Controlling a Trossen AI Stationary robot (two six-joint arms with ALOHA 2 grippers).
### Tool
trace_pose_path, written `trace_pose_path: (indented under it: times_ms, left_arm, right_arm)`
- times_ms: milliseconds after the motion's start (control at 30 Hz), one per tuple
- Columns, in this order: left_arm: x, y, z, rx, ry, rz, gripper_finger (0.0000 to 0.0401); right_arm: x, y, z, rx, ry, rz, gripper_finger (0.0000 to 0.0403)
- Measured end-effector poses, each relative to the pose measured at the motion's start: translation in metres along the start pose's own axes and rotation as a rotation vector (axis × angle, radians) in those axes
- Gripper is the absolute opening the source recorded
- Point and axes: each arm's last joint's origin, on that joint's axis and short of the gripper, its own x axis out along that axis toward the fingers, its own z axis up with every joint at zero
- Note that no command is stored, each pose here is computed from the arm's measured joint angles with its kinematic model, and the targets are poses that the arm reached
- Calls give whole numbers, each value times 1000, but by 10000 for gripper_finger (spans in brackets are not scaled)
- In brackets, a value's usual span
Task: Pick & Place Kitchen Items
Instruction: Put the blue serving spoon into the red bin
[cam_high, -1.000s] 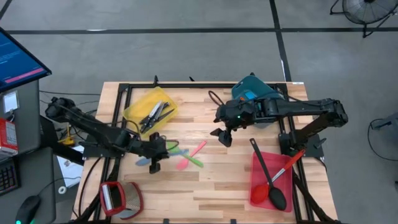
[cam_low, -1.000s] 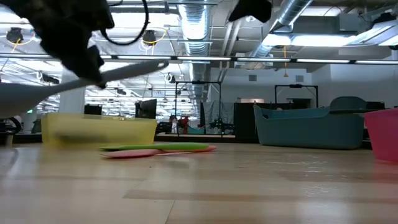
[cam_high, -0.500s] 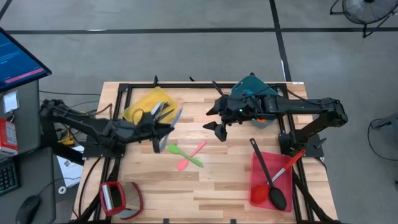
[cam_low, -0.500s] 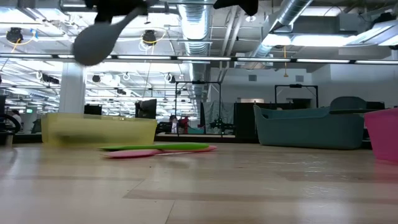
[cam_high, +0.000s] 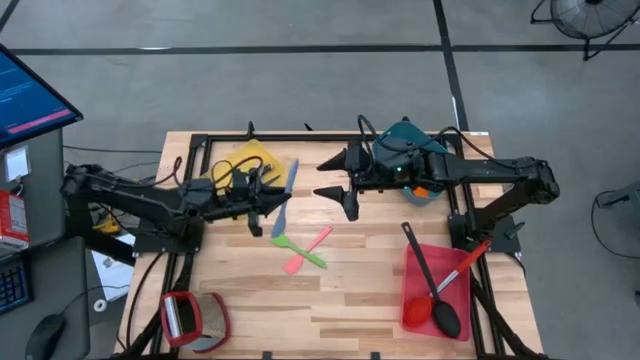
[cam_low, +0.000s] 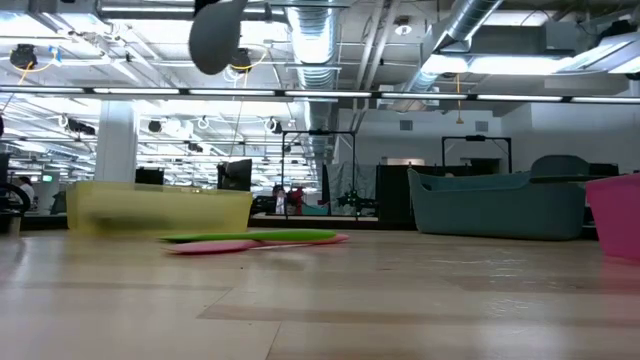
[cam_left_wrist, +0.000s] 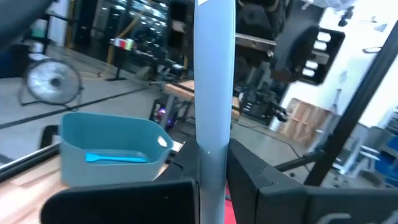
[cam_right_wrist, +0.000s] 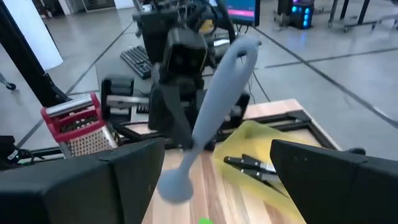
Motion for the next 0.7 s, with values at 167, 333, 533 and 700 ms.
trace_pose_path:
  times_ms: [167, 333, 533, 700]
  left_arm:
    - [16, 0, -9, -4, 5, -78, 22]
    - [29, -2, -5, 33, -10, -112, 22]
    - [41, -2, 5, 69, -33, -142, 22]
    - [52, 1, 2, 77, -10, -164, 22]
  right_arm:
    - [0, -3, 3, -6, -25, -8, 291]
    - [0, -6, 3, -4, -26, -15, 291]
    - [0, -5, 5, -1, -50, -6, 291]
    - [0, -4, 7, -1, -64, 22, 291]
